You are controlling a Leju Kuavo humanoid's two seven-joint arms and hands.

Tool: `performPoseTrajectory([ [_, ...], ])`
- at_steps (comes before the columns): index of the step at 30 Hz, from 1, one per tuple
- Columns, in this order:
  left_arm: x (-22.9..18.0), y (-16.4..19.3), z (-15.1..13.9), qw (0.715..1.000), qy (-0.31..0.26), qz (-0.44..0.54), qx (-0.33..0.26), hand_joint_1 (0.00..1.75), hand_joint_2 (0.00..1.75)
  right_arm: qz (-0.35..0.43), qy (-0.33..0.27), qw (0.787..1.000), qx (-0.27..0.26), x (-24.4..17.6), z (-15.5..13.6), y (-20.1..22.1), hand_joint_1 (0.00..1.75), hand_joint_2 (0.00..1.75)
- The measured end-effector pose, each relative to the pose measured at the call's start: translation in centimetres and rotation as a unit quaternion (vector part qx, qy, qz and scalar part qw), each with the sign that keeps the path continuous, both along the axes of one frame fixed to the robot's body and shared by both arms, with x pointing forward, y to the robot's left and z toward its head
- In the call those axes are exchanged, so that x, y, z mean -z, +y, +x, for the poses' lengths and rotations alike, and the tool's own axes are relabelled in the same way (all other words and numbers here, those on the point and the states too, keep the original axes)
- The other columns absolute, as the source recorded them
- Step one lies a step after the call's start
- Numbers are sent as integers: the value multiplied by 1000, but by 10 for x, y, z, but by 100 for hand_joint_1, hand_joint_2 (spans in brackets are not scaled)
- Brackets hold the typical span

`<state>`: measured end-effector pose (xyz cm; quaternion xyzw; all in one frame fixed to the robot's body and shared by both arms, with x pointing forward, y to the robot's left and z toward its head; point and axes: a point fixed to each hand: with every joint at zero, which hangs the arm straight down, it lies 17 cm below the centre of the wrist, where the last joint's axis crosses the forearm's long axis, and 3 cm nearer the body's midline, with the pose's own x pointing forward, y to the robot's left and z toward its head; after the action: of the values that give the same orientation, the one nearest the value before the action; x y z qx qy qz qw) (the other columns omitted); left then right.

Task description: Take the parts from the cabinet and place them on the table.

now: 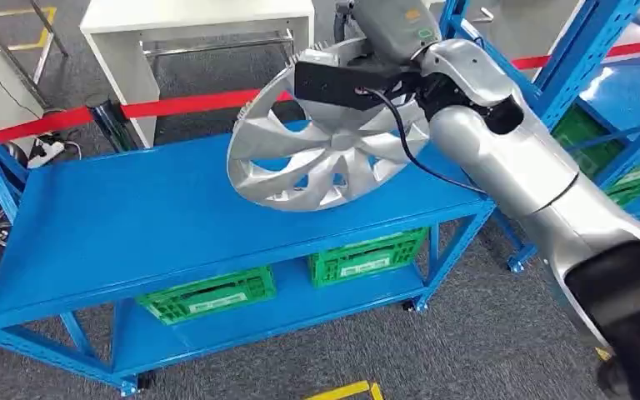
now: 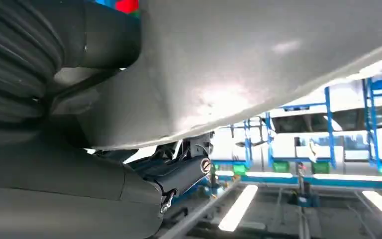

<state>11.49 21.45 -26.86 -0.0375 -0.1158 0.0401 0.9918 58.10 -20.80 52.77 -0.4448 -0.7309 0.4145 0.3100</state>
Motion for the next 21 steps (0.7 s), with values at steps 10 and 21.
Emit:
performPoseTrajectory([
  [10, 1, 2, -1, 1000, 6, 4, 9, 0, 175, -17, 11, 1000, 11, 11, 3, 0, 175, 175],
  [21, 0, 2, 0, 1000, 6, 4, 9, 0, 175, -20, 9, 1000, 11, 7, 3, 1, 175, 175],
])
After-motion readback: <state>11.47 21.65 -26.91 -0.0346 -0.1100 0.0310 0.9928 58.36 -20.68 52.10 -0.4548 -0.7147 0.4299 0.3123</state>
